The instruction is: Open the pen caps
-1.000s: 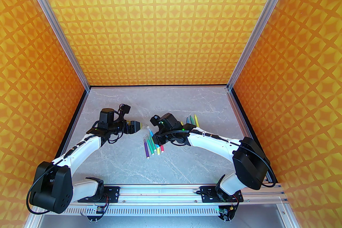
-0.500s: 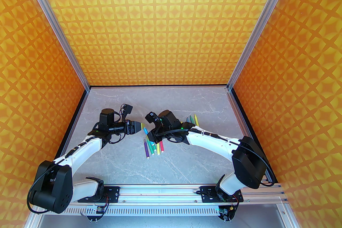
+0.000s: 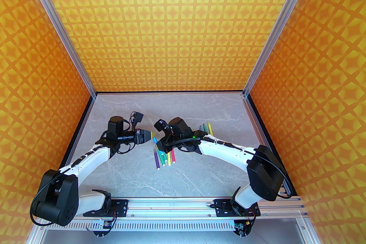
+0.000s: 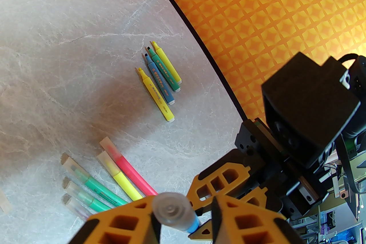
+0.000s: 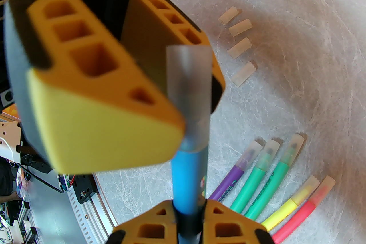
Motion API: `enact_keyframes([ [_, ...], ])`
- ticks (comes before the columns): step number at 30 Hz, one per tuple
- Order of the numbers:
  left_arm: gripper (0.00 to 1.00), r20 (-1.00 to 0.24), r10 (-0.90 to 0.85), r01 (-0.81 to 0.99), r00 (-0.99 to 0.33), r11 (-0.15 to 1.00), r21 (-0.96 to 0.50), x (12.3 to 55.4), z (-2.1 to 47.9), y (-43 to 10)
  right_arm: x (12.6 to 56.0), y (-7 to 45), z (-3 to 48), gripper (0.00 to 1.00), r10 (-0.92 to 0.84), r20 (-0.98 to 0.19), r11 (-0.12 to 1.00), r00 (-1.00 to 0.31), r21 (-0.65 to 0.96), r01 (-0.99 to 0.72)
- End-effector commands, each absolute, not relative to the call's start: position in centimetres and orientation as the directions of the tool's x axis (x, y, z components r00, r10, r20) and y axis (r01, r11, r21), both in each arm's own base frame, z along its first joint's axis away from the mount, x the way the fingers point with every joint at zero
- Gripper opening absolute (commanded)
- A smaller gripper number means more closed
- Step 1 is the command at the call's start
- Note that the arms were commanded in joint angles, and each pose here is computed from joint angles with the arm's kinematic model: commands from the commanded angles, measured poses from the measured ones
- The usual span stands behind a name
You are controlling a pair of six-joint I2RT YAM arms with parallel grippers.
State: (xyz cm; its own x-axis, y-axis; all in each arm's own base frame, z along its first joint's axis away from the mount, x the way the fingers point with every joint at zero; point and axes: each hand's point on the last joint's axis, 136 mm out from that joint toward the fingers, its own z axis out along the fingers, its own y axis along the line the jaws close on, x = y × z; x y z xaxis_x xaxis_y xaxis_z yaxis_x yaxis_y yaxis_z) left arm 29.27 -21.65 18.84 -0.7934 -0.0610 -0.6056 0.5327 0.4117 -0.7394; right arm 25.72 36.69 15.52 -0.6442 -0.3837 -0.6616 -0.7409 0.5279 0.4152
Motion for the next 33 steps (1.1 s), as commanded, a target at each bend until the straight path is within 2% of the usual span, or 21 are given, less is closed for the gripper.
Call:
enact_keyframes([
  [1,0.27,-0.603,-0.042,0.545,-0.796,0.384,-0.745,28.9,18.9,-22.2,25.9,37.4,16.3,0.00,-0.389,-0.687,0.502,-0.614,0.402,-0.766],
  [3,0.21,-0.599,-0.044,0.540,-0.800,0.385,-0.749,29.0,18.8,-22.2,26.0,37.3,16.3,0.00,-0.389,-0.691,0.506,-0.610,0.394,-0.768],
  [5,0.15,-0.595,-0.046,0.536,-0.802,0.384,-0.752,29.1,18.8,-22.2,26.1,37.3,16.3,0.05,-0.386,-0.695,0.508,-0.607,0.389,-0.769],
  [7,0.11,-0.593,-0.050,0.532,-0.804,0.384,-0.754,29.3,18.8,-22.2,26.2,37.3,16.3,0.20,-0.381,-0.703,0.511,-0.600,0.381,-0.770],
  [9,0.07,-0.591,-0.053,0.530,-0.805,0.382,-0.757,29.3,18.9,-22.2,26.4,37.5,16.3,0.27,-0.373,-0.714,0.507,-0.593,0.379,-0.775],
  [14,0.03,-0.588,-0.056,0.528,-0.807,0.378,-0.760,29.4,19.2,-22.3,26.9,37.9,16.0,0.32,-0.365,-0.726,0.503,-0.583,0.374,-0.780],
  [21,0.00,-0.592,-0.068,0.533,-0.803,0.361,-0.765,29.2,20.0,-22.3,27.2,38.1,15.3,0.22,-0.370,-0.724,0.508,-0.582,0.367,-0.780],
  [29,0.00,-0.598,-0.095,0.534,-0.796,0.355,-0.767,29.7,20.9,-22.2,26.1,36.9,14.5,0.00,-0.372,-0.721,0.511,-0.585,0.367,-0.777],
  [33,0.00,-0.593,-0.148,0.516,-0.791,0.360,-0.778,31.0,21.5,-21.8,24.8,35.8,13.0,0.00,-0.397,-0.698,0.510,-0.597,0.373,-0.775],
])
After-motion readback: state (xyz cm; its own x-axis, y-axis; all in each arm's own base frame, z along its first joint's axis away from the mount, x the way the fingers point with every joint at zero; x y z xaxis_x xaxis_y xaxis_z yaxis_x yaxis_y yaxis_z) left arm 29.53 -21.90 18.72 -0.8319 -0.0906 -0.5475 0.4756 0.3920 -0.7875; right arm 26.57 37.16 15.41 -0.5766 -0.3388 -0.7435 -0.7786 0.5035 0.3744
